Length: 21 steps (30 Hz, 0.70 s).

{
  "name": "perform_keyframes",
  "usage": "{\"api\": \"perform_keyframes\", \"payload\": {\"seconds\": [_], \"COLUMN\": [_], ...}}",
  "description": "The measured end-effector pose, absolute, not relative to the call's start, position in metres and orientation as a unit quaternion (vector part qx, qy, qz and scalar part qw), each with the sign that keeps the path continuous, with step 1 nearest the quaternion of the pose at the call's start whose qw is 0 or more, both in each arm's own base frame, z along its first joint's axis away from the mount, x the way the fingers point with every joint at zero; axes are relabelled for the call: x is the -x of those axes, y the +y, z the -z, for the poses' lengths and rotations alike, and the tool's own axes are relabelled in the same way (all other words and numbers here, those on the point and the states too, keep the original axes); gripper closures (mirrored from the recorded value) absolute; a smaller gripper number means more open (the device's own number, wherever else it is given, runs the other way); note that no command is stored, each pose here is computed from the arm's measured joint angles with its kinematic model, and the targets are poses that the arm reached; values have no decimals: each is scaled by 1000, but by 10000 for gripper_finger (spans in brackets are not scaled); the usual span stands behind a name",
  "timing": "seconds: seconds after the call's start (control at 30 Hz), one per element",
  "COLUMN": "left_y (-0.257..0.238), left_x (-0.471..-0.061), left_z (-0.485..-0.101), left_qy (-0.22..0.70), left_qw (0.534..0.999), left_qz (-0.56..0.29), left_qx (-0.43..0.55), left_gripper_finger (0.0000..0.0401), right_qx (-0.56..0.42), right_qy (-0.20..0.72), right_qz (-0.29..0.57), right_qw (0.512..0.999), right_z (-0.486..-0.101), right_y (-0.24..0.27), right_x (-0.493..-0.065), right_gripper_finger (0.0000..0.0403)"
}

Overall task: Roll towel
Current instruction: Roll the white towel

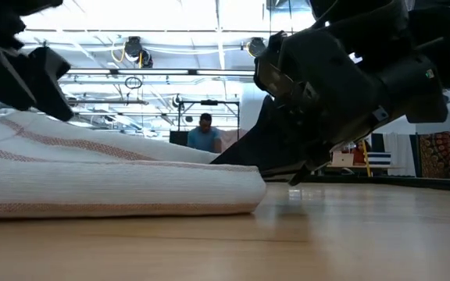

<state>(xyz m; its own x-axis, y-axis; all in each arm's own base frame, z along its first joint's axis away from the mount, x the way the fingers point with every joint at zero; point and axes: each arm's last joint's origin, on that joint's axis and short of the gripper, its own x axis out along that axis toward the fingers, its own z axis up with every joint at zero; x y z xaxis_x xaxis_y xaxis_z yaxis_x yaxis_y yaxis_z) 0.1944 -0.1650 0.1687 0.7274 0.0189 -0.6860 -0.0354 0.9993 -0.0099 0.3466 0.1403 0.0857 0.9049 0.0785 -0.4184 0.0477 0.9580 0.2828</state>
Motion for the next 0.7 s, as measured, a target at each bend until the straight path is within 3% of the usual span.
{"api": "perform_keyframes", "payload": {"seconds": [0.3,0.47,0.7], "left_y": [-134,-126,-115], "left_x": [-176,-178,-188], "left_z": [-128,-121,-112], "left_qy": [382,378,402], "left_qw": [914,913,902], "left_qz": [-118,-128,-141], "left_qx": [63,83,74], "left_gripper_finger": [254,304,344], "right_qx": [-138,-150,-188], "right_qy": [215,205,208], "right_qz": [-19,-31,-39], "right_qw": [967,967,959], "right_z": [-87,-89,-90], "right_y": [141,142,145], "right_x": [-347,-348,-347], "right_gripper_finger": [395,395,395]}}
